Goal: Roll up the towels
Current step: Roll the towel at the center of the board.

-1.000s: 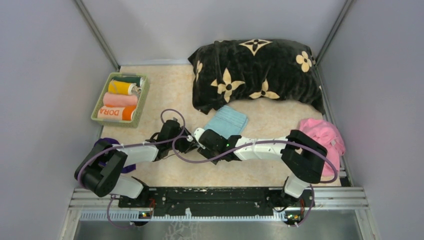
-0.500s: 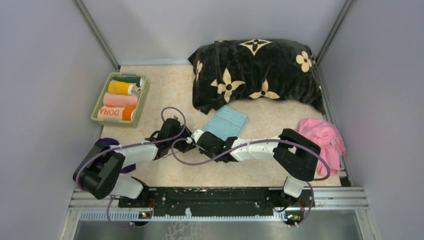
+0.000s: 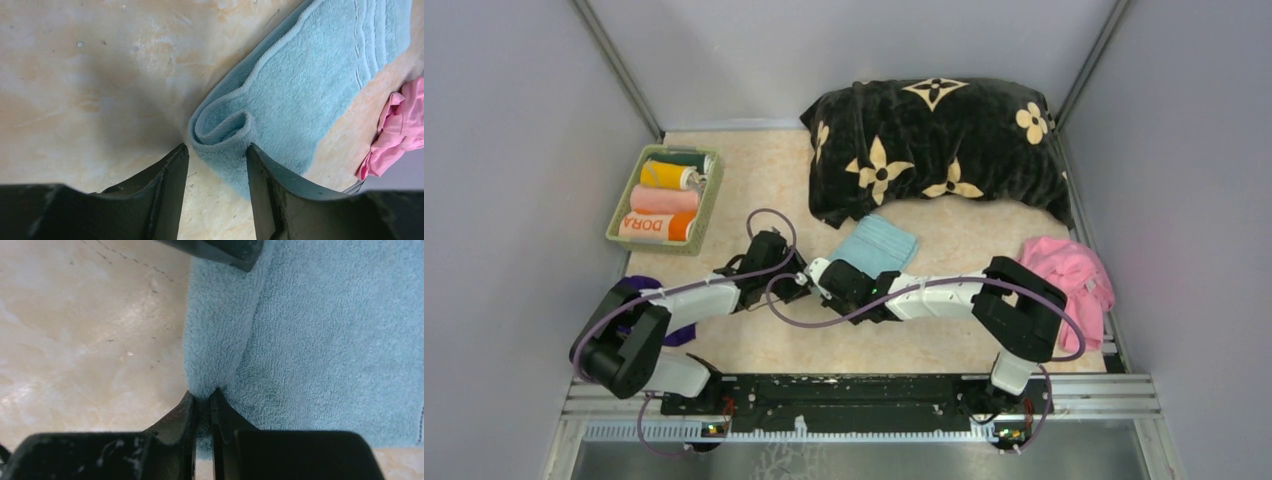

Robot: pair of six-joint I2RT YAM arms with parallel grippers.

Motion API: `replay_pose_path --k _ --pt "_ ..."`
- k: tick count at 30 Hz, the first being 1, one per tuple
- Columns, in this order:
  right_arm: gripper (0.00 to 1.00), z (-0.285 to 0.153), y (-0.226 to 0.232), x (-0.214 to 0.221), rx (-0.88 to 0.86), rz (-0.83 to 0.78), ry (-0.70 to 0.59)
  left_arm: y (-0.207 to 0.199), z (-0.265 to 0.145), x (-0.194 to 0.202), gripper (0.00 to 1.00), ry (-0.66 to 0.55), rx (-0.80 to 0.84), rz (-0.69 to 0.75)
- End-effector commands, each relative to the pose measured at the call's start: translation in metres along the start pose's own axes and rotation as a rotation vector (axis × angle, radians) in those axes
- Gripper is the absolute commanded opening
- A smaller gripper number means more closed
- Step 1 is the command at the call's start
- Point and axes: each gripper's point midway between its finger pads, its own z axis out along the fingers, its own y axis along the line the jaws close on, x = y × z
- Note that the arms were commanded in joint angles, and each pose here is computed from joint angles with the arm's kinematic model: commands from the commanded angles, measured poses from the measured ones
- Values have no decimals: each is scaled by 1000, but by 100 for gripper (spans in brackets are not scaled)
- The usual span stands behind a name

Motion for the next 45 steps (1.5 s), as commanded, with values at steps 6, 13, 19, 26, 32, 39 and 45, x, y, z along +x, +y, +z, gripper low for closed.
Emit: replay_pose_path --k 6,13,19,26,32,39,45 --pt "0 -4 49 5 -369 178 12 88 10 37 43 153 -354 5" --pt "0 -11 51 0 -548 337 -13 77 -4 27 51 95 -312 1" --pt "0 -21 48 -7 -719 477 -55 57 -27 12 66 24 -243 9" --pt "0 -27 40 -15 -873 652 -91 45 -46 24 77 15 -85 -28" --pt "0 -16 28 -3 -894 816 -28 29 -54 39 78 42 86 -66" --pt "0 -6 17 11 -897 934 21 11 -53 34 79 5 224 -77" --pt "0 1 9 21 -878 992 58 3 -39 30 78 20 226 -78"
